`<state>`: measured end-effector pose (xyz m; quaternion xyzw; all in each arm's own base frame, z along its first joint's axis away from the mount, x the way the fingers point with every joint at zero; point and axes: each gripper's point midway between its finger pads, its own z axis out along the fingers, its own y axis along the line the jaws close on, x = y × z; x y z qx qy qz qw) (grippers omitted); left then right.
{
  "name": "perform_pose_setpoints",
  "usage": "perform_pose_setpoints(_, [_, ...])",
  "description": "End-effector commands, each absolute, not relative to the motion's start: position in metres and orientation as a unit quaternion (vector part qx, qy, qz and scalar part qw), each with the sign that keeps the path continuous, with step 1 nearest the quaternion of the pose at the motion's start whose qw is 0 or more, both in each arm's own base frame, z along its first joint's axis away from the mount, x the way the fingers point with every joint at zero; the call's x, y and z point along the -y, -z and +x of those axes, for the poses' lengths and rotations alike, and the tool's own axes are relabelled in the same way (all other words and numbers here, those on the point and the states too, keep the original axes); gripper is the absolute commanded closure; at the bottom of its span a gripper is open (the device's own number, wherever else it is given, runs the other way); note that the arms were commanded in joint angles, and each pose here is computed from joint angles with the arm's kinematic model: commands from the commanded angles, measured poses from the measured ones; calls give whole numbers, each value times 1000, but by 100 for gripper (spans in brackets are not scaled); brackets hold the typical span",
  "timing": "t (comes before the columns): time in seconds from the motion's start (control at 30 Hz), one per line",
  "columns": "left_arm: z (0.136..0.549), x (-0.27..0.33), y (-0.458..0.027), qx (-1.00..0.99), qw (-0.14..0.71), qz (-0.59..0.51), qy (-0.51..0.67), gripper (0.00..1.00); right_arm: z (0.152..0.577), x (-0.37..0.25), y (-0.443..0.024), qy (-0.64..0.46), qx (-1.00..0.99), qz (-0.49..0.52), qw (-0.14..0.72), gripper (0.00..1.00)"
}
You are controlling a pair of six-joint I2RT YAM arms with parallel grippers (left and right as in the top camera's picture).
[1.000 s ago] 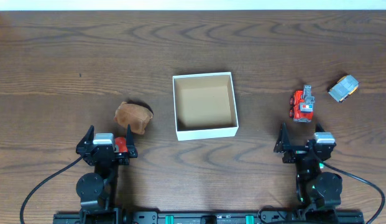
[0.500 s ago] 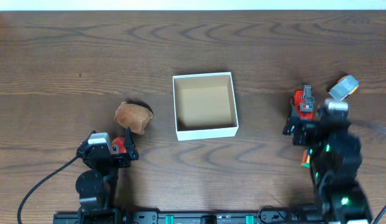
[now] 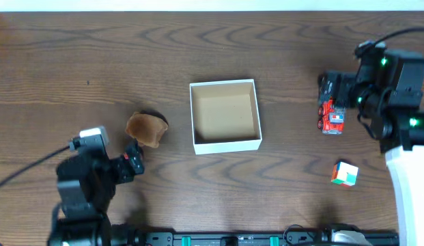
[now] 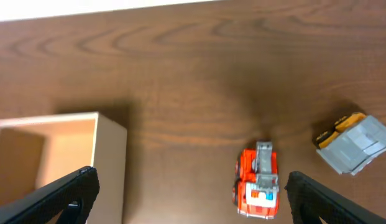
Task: Pack container
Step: 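Move the right gripper to the yellow-grey dump truck and grasp it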
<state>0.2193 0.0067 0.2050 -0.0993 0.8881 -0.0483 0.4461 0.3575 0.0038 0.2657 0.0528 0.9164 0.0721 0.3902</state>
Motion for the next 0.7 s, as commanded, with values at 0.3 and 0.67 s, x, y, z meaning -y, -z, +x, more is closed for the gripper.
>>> perform_pose_setpoints(0.3, [225, 7, -212, -938, 322, -99, 83, 2, 370, 155, -227, 10, -868, 384, 313, 1])
perform_pose_setpoints(0.67, [226, 7, -211, -938, 321, -98, 83, 2, 393, 185, -136, 37, -883, 409, 228, 1])
